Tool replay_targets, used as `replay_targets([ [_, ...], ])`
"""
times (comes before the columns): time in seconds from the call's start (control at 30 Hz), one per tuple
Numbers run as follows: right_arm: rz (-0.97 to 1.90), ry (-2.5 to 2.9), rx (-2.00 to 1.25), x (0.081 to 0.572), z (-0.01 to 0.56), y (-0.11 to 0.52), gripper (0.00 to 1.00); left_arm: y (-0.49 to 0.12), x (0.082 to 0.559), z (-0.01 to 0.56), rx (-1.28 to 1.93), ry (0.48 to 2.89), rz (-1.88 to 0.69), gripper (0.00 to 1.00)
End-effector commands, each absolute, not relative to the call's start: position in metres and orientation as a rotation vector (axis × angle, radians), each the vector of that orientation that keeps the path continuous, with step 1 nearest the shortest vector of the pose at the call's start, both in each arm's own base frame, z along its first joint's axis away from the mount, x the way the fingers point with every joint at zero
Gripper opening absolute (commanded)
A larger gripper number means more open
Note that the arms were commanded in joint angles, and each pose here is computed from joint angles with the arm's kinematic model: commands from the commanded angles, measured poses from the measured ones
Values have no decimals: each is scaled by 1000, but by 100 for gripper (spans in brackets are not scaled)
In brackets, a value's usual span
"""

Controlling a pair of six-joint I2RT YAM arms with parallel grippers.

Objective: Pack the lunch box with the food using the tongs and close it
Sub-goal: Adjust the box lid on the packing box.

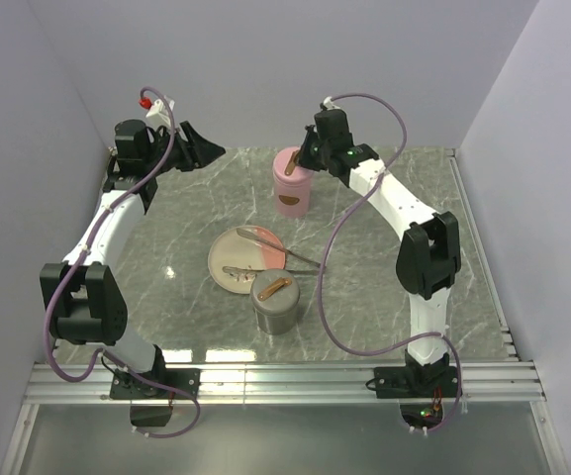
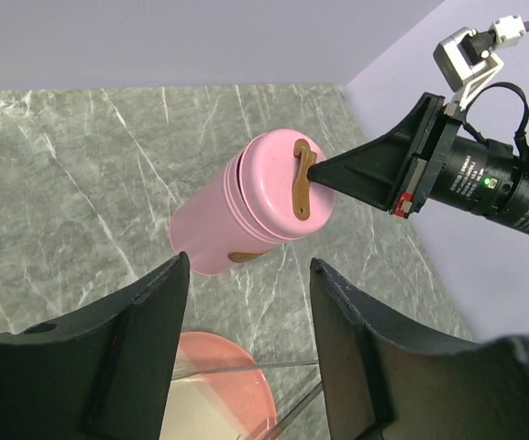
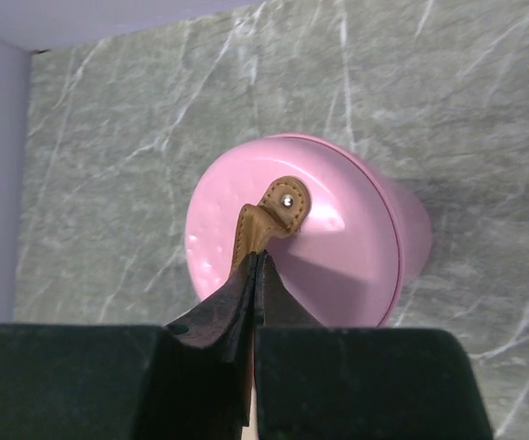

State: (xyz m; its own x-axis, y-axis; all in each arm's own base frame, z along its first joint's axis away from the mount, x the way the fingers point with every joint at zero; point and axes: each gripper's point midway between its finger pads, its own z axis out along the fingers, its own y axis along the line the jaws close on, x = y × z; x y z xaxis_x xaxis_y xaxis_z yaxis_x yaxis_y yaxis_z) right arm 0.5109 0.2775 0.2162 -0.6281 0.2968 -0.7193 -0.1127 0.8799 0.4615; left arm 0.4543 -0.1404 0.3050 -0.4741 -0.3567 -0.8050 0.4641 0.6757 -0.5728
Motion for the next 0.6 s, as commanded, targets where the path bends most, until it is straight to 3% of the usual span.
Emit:
replay_targets([
  [0.0,775,2087,107,499,266,294,0,-142,446,329,125,1754,-983,61],
  [0.57,783,2094,228,520,257,274,0,-142,445,327,125,1754,-988,62],
])
